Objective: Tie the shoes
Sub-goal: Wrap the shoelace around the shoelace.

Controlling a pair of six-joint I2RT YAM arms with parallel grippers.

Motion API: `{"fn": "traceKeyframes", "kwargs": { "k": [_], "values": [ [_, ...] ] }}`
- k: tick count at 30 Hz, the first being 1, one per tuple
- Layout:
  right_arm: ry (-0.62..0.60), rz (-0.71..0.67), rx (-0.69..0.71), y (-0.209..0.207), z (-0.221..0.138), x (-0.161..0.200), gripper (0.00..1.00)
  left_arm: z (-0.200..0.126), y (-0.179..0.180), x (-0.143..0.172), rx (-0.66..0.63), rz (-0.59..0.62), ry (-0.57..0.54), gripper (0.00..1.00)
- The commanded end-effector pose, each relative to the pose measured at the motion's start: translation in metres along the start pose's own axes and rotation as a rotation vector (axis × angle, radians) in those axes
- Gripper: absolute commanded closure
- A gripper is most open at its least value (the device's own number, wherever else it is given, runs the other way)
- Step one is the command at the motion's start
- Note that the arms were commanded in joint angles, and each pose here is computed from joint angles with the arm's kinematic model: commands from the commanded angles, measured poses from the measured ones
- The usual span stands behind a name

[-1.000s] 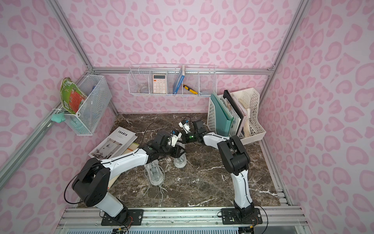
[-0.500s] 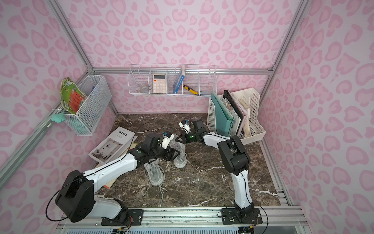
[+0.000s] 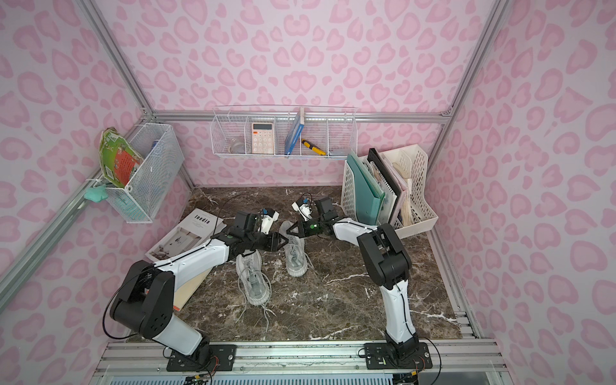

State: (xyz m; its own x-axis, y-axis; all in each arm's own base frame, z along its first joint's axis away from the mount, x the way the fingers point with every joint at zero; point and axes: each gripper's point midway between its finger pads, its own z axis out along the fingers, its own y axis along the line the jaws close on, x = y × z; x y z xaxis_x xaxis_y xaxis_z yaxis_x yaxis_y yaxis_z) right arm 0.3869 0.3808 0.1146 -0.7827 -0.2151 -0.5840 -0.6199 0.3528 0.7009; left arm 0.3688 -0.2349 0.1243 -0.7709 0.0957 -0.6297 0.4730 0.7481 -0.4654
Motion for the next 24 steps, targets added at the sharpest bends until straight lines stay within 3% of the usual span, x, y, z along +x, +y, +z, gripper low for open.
{"fn": "traceKeyframes", "kwargs": {
  "k": [1,14,24],
  "values": [
    [-0.011,-0.04,-0.014,0.006,-0.003,-0.005,1.0,0.006,-0.004,-0.003,0.046,0.017,0.016,0.56],
    [-0.006,-0.045,-0.013,0.007,-0.003,-0.005,1.0,0.021,-0.002,0.01,0.108,0.006,0.077,0.45],
    [-0.005,-0.042,-0.009,0.007,-0.002,-0.004,1.0,0.029,-0.002,0.013,0.141,-0.005,0.1,0.58]
  ]
}}
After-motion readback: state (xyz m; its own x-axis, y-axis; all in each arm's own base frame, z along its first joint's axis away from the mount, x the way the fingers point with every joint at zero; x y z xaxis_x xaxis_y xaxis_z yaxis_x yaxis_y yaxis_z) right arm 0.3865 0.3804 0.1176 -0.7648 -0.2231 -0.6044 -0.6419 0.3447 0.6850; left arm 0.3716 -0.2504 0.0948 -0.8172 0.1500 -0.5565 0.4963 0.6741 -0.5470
